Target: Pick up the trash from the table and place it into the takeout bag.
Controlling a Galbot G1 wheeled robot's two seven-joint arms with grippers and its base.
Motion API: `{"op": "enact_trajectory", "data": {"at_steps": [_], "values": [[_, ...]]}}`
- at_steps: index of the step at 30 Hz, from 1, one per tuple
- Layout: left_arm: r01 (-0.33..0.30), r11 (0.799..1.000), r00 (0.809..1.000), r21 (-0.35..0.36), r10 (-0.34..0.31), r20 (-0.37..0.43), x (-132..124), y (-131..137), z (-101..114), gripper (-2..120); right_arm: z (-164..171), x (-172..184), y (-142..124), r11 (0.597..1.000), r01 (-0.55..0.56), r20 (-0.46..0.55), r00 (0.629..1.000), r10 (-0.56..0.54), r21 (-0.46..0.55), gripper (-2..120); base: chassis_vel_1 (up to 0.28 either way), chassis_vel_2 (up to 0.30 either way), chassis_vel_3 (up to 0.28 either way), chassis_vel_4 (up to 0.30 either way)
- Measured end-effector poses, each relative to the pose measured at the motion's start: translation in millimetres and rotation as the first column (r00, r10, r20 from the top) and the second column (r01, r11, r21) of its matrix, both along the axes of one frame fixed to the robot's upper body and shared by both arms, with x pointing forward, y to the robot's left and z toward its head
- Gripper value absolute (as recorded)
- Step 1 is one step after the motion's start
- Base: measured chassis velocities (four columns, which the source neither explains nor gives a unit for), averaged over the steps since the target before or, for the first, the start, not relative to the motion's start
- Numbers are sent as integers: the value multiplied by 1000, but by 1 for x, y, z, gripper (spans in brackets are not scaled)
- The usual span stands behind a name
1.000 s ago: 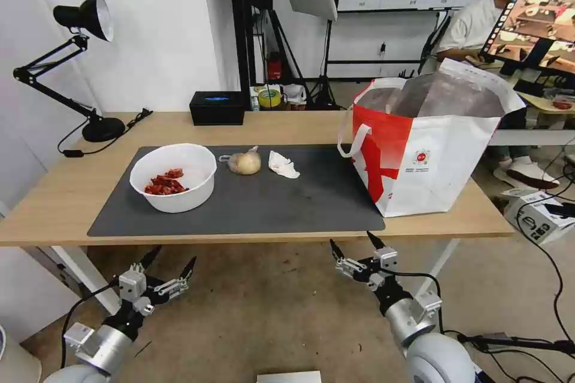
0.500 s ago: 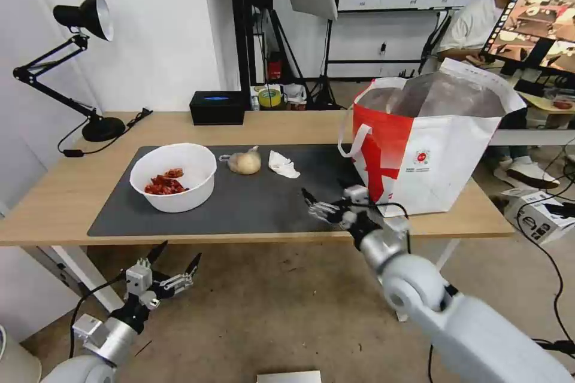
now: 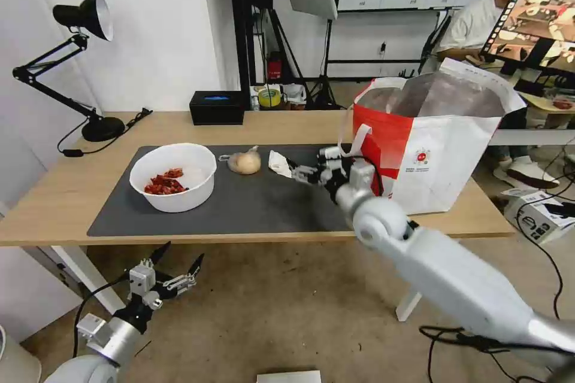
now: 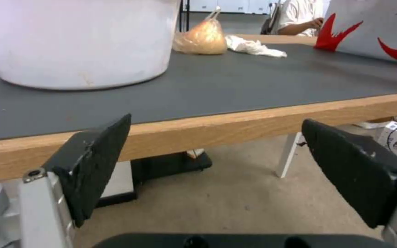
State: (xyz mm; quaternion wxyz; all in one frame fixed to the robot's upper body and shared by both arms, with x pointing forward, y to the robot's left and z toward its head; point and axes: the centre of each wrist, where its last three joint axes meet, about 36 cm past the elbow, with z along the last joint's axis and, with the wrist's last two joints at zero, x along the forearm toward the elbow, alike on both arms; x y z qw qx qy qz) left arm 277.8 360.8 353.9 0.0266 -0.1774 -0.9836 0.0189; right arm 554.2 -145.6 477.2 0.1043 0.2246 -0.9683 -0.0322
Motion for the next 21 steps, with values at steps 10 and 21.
{"op": "enact_trajectory", "data": {"at_steps": [10, 21], "values": [[-3, 1000, 1000, 4, 3, 4, 1, 2, 2, 100, -23, 50, 31, 997, 11, -31, 999, -13, -72, 100, 0, 0, 0, 0], [-6, 1000, 1000, -5, 6, 3, 3, -1, 0, 100, -42, 84, 43, 984, -52, -85, 996, 38, -170, 100, 0, 0, 0, 0]]}}
